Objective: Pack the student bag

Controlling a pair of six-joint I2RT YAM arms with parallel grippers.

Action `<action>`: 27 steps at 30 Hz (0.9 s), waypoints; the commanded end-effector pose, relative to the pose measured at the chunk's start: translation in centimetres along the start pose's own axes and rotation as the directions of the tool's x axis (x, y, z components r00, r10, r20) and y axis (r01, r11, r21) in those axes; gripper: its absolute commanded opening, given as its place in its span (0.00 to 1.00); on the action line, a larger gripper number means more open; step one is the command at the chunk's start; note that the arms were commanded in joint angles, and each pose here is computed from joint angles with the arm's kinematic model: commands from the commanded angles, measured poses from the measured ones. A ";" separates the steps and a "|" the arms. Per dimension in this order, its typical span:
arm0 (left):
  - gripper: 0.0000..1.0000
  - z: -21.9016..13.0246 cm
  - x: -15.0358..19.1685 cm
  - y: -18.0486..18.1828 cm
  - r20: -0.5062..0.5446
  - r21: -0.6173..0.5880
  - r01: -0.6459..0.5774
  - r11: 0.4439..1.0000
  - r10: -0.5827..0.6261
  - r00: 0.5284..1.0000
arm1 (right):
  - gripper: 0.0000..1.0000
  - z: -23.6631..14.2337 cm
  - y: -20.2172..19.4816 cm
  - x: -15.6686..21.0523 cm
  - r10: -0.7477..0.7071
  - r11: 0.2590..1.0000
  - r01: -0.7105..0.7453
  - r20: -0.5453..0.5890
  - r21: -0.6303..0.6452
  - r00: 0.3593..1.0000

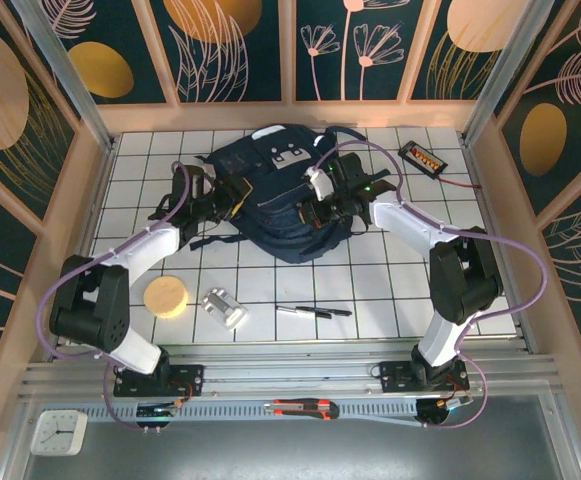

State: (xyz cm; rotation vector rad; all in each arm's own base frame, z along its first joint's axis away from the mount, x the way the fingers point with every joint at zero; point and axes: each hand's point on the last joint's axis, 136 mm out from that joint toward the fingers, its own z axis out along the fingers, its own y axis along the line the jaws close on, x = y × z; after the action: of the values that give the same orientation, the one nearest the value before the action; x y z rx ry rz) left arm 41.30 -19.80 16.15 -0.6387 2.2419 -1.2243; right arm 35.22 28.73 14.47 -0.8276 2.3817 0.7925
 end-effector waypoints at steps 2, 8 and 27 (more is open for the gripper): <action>0.43 1.3 1.2 -0.2 -0.062 0.039 -0.009 0.999 0.011 0.998 | 0.00 -0.9 2.2 1.0 -0.163 0.986 0.160 -0.058 -0.052 0.985; 0.17 2.8 2.8 -0.4 -0.080 0.046 0.029 0.999 -0.026 0.996 | 0.00 -0.3 4.6 1.6 -0.198 0.976 0.189 -0.082 -0.103 0.977; 0.08 3.1 6.2 -2.9 -0.081 0.133 0.092 0.987 -0.082 0.993 | 0.00 5.8 8.2 -2.9 0.068 0.994 -0.070 -0.021 -0.080 0.997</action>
State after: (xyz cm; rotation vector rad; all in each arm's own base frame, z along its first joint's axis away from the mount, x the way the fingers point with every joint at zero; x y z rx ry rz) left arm 40.48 -23.96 13.27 -0.7633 2.2257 -1.3016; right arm 31.62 35.65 12.27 -0.8918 2.5268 0.8389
